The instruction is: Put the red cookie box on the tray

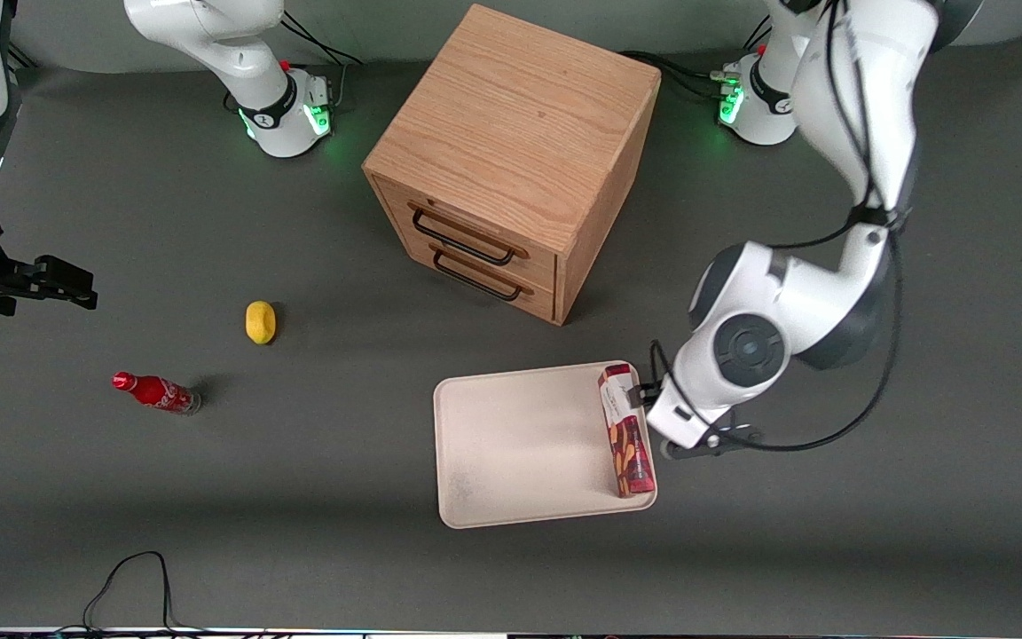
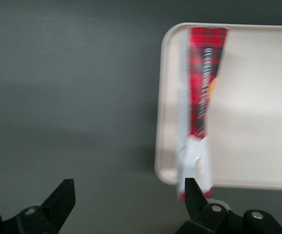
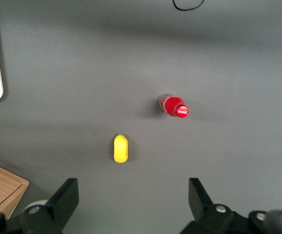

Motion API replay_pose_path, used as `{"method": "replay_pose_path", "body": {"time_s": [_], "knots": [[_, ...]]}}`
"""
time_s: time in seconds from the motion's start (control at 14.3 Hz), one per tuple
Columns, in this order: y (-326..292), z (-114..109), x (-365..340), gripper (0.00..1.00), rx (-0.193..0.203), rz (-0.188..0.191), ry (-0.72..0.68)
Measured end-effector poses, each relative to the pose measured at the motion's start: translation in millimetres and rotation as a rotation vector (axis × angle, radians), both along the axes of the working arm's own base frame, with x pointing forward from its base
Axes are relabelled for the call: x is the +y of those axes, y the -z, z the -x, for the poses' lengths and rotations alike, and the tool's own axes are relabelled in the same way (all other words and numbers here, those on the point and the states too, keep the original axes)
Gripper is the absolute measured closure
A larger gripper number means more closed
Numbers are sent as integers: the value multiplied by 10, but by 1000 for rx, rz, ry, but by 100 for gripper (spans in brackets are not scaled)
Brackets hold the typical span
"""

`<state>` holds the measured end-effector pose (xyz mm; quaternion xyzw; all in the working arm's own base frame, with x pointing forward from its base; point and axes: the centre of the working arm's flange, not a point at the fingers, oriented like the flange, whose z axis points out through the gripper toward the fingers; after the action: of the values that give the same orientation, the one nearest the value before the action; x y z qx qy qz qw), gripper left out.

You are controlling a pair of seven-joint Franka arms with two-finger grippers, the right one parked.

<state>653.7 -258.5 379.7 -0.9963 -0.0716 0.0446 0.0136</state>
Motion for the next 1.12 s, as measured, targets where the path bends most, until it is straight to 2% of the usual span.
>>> {"method": "replay_pose_path", "body": {"time_s": [0.21,0.42,0.7,0.91,1.12], "knots": [[-579,249,812,0,11,-16,23],[-1078,580,1519,0,44,-26,61],[-1573,919,1980,0,61,-27,82],[-1603,1032,2349,0,70,3,83],[-1585,1058,2666,0,77,14,76]]}}
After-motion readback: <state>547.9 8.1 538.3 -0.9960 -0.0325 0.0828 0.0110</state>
